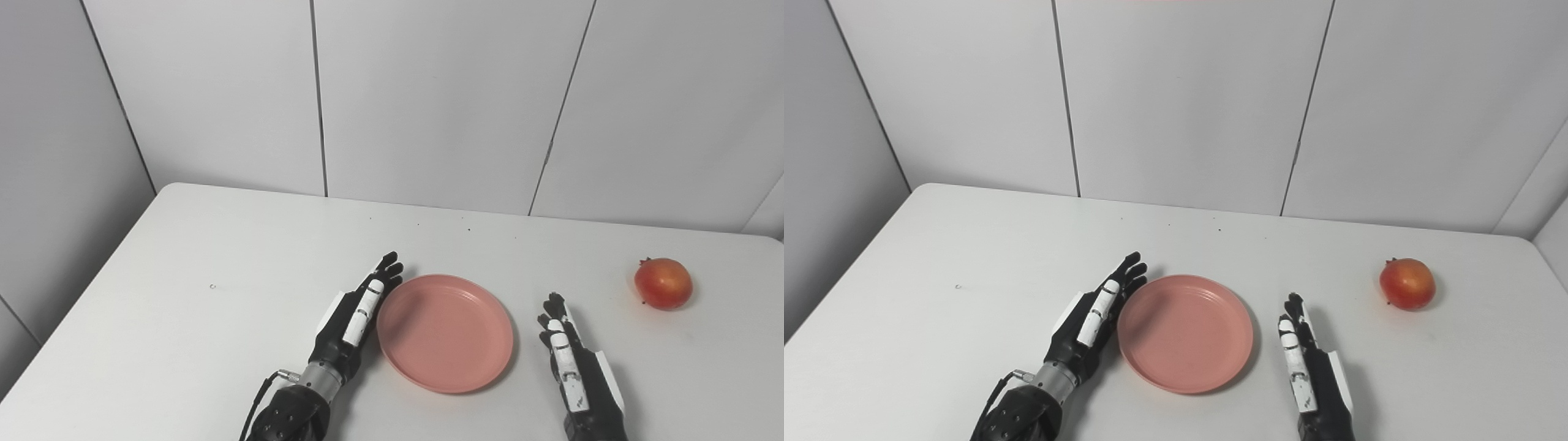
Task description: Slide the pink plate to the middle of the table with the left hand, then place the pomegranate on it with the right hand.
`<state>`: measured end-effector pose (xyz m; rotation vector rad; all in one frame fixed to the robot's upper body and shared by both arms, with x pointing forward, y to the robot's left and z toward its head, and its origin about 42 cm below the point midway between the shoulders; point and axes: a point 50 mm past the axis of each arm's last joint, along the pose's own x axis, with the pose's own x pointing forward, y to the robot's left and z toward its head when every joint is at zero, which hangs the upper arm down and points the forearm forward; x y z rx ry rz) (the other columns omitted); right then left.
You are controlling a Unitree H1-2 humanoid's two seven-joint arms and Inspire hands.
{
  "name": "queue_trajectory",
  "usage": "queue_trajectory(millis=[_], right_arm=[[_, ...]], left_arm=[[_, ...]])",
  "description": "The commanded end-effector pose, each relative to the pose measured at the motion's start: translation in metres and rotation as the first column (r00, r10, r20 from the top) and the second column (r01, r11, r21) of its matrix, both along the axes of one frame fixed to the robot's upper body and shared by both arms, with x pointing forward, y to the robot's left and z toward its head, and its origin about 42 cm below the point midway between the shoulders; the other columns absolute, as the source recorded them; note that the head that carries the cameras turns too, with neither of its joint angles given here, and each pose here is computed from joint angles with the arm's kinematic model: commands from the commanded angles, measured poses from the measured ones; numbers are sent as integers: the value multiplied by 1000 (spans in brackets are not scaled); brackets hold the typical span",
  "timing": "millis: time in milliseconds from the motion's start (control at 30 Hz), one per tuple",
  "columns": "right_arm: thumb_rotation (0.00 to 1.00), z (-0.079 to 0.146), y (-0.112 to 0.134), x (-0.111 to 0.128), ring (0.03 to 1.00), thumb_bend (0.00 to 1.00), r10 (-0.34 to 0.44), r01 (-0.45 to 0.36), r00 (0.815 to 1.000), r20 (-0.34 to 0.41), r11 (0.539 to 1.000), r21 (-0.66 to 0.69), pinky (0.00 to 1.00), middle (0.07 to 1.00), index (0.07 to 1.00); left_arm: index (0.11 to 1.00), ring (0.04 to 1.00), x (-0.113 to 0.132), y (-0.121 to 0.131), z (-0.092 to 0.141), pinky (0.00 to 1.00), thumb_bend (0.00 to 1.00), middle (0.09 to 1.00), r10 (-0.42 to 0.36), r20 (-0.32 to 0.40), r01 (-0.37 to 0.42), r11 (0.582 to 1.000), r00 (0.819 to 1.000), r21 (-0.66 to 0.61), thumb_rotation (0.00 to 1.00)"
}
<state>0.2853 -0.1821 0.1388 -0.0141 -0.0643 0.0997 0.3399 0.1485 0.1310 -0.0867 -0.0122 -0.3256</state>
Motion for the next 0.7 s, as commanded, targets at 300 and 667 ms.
queue_trajectory(millis=[300, 667], right_arm=[[1000, 38, -12, 8, 977, 291, -39, 43, 990, 133, 999, -28, 975, 991, 989], [829, 84, -22, 12, 924, 464, -62, 113, 971, 231, 970, -215, 895, 944, 943]], left_arm=[[961, 961, -1, -1, -8, 985, 431, 966, -19, -18, 19, 1000, 1000, -17, 1000], [947, 947, -1, 18, -14, 976, 433, 949, -13, -28, 12, 999, 1000, -33, 1000]])
